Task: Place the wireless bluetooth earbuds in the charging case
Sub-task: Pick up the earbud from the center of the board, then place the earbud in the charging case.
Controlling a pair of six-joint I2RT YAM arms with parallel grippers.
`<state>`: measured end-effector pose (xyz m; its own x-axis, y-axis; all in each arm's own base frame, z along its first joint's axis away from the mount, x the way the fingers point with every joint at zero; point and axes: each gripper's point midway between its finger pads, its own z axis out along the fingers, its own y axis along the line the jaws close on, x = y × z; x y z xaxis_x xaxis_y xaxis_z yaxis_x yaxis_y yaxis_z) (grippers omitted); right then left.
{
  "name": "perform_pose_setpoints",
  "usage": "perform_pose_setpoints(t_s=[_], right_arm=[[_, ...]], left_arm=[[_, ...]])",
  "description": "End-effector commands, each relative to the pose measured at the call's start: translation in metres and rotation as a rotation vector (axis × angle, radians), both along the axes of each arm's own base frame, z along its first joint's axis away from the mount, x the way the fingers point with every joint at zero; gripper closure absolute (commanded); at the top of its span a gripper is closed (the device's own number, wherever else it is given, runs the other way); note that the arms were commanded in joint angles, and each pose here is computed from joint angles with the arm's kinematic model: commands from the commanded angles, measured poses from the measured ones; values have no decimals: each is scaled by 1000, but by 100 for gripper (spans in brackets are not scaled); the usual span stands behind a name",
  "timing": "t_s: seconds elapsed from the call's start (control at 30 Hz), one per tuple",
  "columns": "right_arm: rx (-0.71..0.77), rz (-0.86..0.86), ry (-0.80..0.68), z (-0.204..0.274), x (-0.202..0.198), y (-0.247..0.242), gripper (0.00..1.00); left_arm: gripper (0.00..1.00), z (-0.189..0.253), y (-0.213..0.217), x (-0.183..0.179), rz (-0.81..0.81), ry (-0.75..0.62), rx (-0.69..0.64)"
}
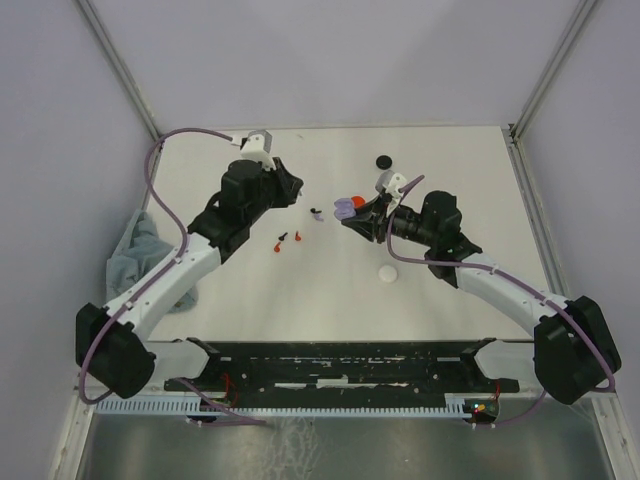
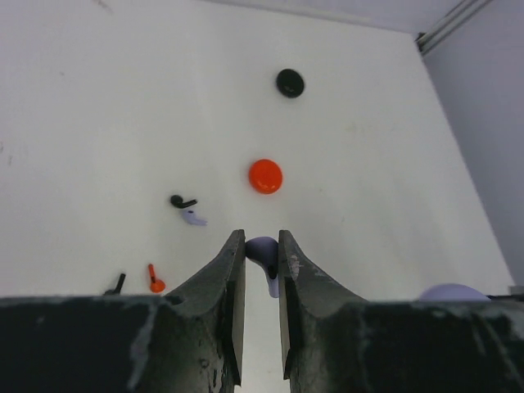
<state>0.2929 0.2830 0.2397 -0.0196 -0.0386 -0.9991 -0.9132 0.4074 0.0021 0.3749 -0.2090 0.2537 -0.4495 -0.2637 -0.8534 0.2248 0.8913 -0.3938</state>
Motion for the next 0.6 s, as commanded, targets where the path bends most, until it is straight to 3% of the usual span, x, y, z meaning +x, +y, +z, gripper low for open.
perform_pose_setpoints(t_s=[0.0, 0.27, 0.57], right_arm=[[113, 41, -160, 60, -7, 9, 91], [200, 25, -243, 97, -12, 21, 91], [264, 23, -274, 121, -17, 26, 92]], left_arm=[[88, 70, -18, -24, -71, -224, -114], [88, 120, -31, -67, -137, -392, -261], [89, 135, -46, -90, -184, -468, -314]])
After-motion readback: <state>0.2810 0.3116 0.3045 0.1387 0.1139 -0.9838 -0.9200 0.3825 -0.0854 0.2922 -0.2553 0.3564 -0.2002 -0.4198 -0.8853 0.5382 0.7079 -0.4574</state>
